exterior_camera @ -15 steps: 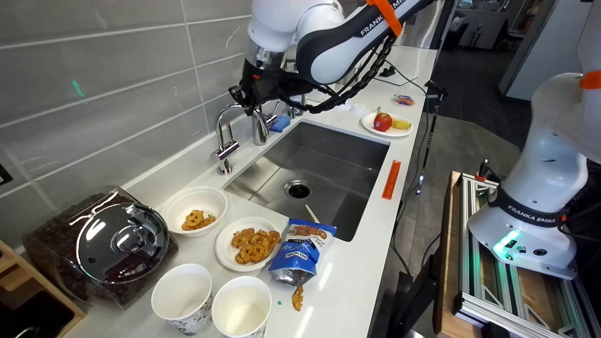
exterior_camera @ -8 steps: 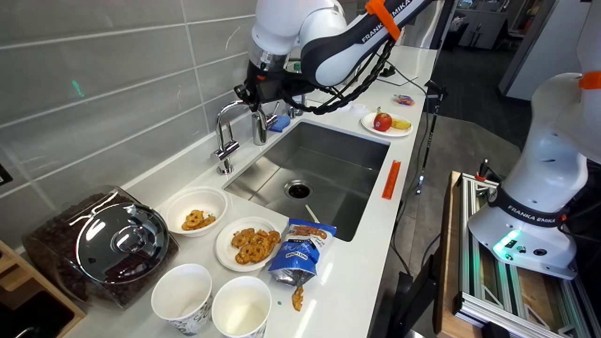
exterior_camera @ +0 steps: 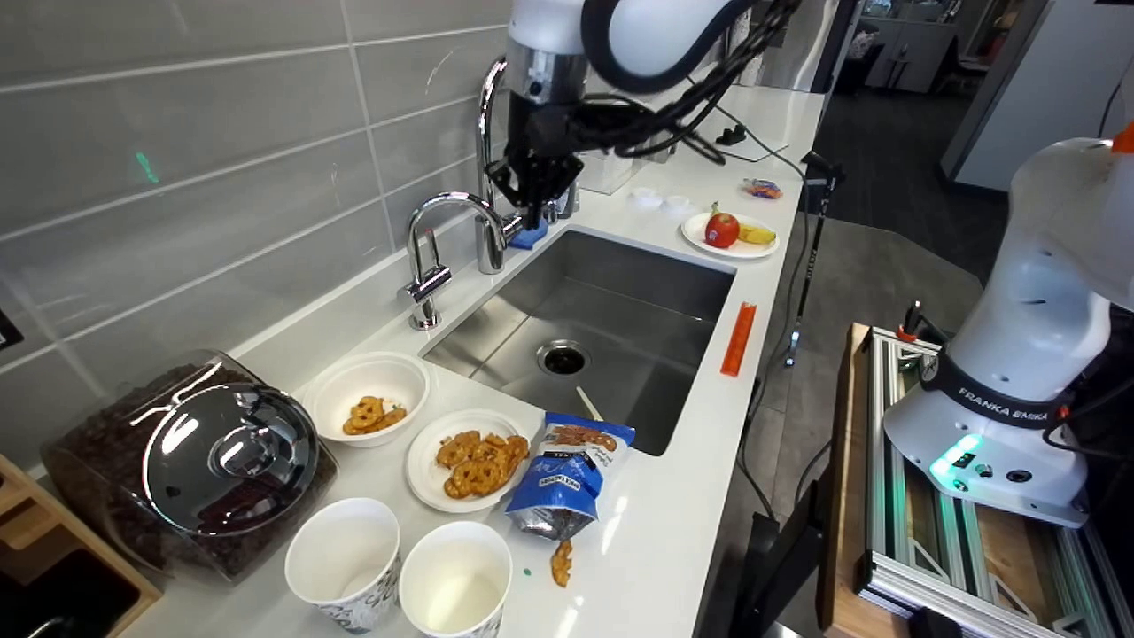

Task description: Move the faucet on the left to the right.

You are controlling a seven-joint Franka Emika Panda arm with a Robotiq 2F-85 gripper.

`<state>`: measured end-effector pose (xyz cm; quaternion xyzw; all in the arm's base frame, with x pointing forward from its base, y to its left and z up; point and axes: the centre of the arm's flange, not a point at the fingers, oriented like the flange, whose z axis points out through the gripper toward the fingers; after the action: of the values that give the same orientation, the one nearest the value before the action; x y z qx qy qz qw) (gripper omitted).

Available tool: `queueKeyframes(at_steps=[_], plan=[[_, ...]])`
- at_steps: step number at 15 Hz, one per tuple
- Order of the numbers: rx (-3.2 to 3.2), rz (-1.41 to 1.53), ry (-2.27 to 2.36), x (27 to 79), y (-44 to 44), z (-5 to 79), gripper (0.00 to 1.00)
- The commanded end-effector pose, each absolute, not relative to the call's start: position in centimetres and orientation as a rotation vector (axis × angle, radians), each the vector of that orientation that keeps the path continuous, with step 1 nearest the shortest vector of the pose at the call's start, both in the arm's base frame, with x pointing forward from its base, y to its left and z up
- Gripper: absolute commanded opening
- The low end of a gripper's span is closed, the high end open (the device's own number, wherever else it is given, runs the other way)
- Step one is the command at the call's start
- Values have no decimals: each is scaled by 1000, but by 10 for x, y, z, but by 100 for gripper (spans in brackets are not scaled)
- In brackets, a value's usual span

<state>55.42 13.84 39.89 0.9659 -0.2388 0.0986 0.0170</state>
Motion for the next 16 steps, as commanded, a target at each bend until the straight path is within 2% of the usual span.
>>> queueKeyframes(at_steps=[1, 5, 9, 11, 14, 15, 16], plan=[[3047, -11, -783, 484, 120, 462, 41], [3111, -262, -598, 432, 102, 518, 71], [3154, -329, -298, 396, 80, 558, 100], [3140, -352, -130, 384, 70, 571, 100], [3116, -183, 86, 383, 58, 589, 100], [3131, -122, 83, 388, 54, 593, 100], [3126, -207, 6, 387, 65, 588, 100]])
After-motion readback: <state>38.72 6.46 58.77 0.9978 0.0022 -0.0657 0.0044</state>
